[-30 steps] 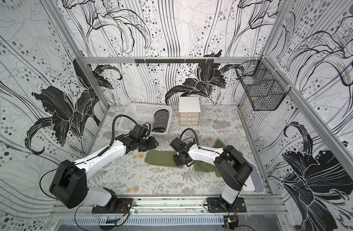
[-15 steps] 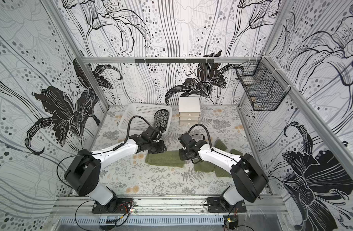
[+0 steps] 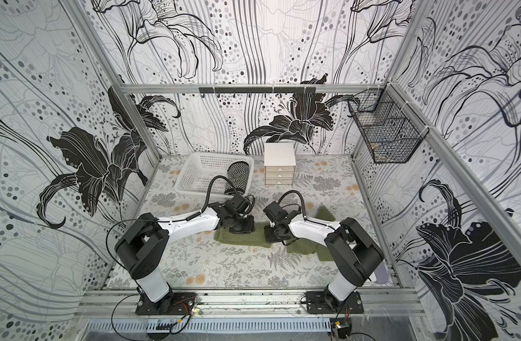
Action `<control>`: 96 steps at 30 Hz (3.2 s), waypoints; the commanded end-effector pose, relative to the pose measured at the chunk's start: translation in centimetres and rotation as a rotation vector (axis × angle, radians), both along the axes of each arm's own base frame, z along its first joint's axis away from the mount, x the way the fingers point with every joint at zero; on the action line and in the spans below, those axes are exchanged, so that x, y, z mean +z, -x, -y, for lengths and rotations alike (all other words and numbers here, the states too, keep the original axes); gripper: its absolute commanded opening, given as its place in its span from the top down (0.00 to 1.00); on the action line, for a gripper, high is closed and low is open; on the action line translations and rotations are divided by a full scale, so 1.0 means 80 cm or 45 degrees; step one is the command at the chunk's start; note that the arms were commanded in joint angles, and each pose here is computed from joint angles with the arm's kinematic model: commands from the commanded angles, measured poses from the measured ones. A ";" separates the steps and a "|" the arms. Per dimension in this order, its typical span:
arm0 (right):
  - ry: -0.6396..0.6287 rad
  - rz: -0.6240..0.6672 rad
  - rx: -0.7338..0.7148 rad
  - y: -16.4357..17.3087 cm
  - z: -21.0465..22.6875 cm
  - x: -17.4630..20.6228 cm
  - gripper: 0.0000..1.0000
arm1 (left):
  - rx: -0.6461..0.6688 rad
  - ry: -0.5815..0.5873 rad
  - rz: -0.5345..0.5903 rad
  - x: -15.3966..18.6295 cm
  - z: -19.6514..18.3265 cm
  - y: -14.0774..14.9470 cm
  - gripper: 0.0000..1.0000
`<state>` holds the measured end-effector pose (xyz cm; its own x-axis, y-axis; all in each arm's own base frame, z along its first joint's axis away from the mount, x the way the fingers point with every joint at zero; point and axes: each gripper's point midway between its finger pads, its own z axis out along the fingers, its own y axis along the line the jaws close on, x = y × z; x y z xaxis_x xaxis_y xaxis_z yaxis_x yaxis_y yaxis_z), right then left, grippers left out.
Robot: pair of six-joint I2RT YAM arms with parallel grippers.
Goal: Roll up the scarf and place it into the basket
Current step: Fold the scarf at the center of the board, then roll the scarf at the center of the board.
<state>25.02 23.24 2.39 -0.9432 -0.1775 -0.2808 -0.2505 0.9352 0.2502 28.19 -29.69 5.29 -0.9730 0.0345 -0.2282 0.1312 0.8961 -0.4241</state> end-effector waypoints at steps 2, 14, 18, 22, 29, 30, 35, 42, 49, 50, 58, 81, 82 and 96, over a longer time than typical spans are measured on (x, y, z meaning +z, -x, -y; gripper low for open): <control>0.084 0.003 -0.079 0.007 0.038 0.005 1.00 | -0.058 0.036 0.049 0.005 0.026 -0.006 0.84; 0.094 0.050 -0.057 0.001 0.052 0.045 1.00 | -0.178 0.163 0.053 0.006 0.090 -0.007 0.84; 0.030 0.065 -0.042 -0.002 0.040 0.060 1.00 | -0.175 0.188 0.019 -0.013 0.094 -0.004 0.84; -0.032 0.063 -0.020 -0.003 0.027 0.069 1.00 | -0.169 0.187 -0.008 -0.029 0.096 -0.003 0.85; -0.090 0.050 -0.016 -0.004 0.016 0.075 1.00 | -0.138 0.138 0.046 -0.007 0.073 -0.004 0.85; -0.092 0.051 -0.016 -0.004 0.015 0.076 1.00 | -0.136 0.126 0.053 -0.004 0.069 -0.003 0.85; -0.111 0.049 -0.021 -0.006 0.011 0.082 1.00 | -0.111 0.054 0.068 0.001 0.041 0.004 0.85; -0.106 0.041 -0.018 -0.010 0.007 0.085 1.00 | -0.099 -0.022 0.048 -0.022 0.027 0.004 0.85; -0.156 0.020 0.031 -0.007 -0.023 0.085 1.00 | -0.071 0.029 0.035 -0.036 0.034 -0.004 0.86; -0.183 0.017 0.033 -0.007 -0.029 0.085 1.00 | -0.061 0.039 0.036 -0.037 0.033 -0.006 0.86; -0.304 -0.032 0.033 -0.009 -0.063 0.060 1.00 | 0.020 0.096 0.008 -0.041 0.012 -0.014 0.86; -0.260 -0.141 -0.016 -0.004 -0.065 -0.035 1.00 | 0.029 -0.084 0.112 0.018 -0.042 -0.015 0.30; -0.262 -0.137 -0.012 -0.005 -0.066 -0.034 1.00 | 0.033 -0.065 0.120 0.021 -0.040 -0.016 0.30; -0.344 -0.051 0.012 -0.007 -0.071 0.006 1.00 | 0.069 0.128 0.135 0.017 0.008 -0.047 0.46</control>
<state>26.83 29.97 3.41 -0.9467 -0.1003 -0.3062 -0.2563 0.8104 0.5269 30.13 -28.40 4.89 -0.9603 -0.0060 -0.2790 0.1176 0.8979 -0.4241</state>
